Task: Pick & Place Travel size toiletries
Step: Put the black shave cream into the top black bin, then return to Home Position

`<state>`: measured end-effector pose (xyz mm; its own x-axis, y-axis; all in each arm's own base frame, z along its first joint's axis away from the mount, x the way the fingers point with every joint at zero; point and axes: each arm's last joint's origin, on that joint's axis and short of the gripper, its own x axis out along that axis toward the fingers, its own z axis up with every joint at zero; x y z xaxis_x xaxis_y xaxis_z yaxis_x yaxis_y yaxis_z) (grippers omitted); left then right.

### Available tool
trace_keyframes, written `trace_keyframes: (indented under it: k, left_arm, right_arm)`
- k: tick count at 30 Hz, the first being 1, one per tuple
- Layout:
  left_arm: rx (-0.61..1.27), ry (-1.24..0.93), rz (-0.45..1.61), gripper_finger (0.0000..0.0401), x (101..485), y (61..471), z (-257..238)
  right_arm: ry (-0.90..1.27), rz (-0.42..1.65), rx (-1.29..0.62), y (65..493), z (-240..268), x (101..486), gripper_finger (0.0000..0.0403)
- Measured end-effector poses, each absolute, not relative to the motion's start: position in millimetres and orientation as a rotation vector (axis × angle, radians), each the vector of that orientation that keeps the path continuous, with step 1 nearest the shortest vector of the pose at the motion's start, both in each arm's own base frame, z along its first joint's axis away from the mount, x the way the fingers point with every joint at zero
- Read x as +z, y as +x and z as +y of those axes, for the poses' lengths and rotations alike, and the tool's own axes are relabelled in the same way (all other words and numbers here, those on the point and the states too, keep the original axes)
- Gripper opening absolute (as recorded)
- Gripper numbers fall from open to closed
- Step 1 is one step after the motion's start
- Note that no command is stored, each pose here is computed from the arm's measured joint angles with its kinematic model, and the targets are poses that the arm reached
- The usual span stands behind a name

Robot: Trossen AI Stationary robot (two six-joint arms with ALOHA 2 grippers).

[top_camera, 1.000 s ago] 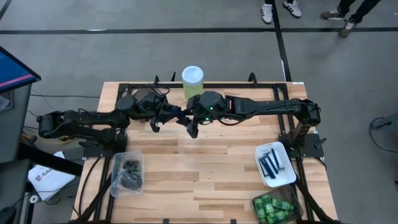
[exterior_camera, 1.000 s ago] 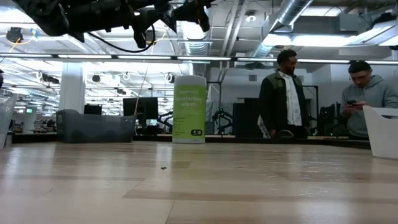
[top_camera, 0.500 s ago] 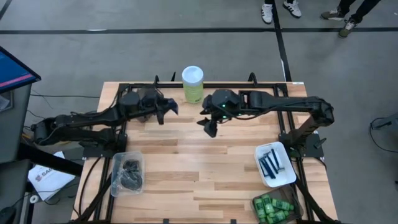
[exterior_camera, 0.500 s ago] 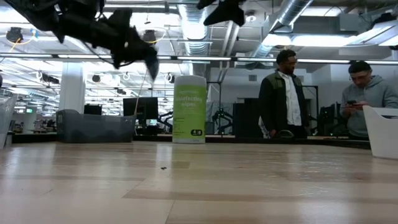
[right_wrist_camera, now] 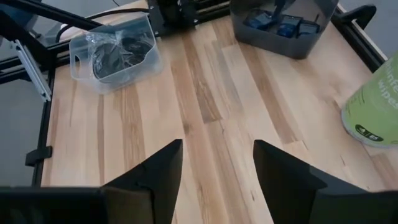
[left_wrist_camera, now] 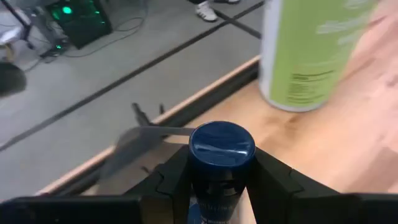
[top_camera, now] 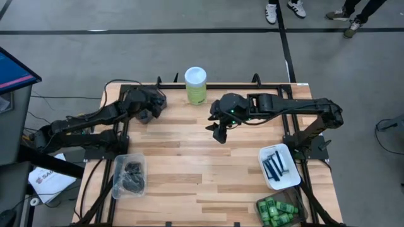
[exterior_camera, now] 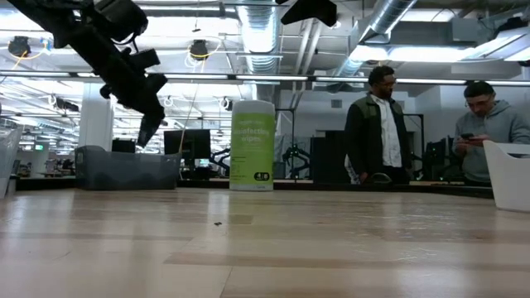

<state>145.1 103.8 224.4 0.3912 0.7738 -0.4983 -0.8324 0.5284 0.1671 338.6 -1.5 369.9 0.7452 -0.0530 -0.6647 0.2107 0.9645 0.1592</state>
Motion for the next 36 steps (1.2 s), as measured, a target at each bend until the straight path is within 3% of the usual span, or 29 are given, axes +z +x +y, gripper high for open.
trace_keyframes:
  k: [11, 18, 21, 24, 28, 34, 36]
  left_arm:
    - [1.112, -0.13, 0.724, 0.0155, 214, 129, 121]
    - [1.065, -0.171, 0.674, 0.0249, 220, 127, 116]
    - [1.021, -0.253, 0.615, 0.0287, 233, 126, 111]
    - [0.886, -0.309, 0.473, 0.0293, 266, 126, 102]
    - [0.709, -0.244, 0.269, 0.0235, 320, 116, 84]
    - [0.574, -0.084, 0.01, 0.0042, 373, 73, 46]
    - [0.554, -0.059, -0.093, 0.0015, 381, 54, 32]
  right_arm:
    - [0.279, 0.75, -0.17, 339, -1, 365, 0.0202]
    - [0.269, 0.748, -0.16, 338, 1, 366, 0.024]
    - [0.238, 0.7, -0.14, 327, 1, 380, 0.0239]
    - [0.171, 0.582, -0.134, 297, 0, 412, 0.022]
    - [0.071, 0.433, -0.205, 243, -4, 451, 0.017]
    - [-0.02, 0.266, -0.223, 163, -6, 473, 0.0038]
    - [-0.028, 0.228, -0.23, 144, -6, 465, 0.0011]
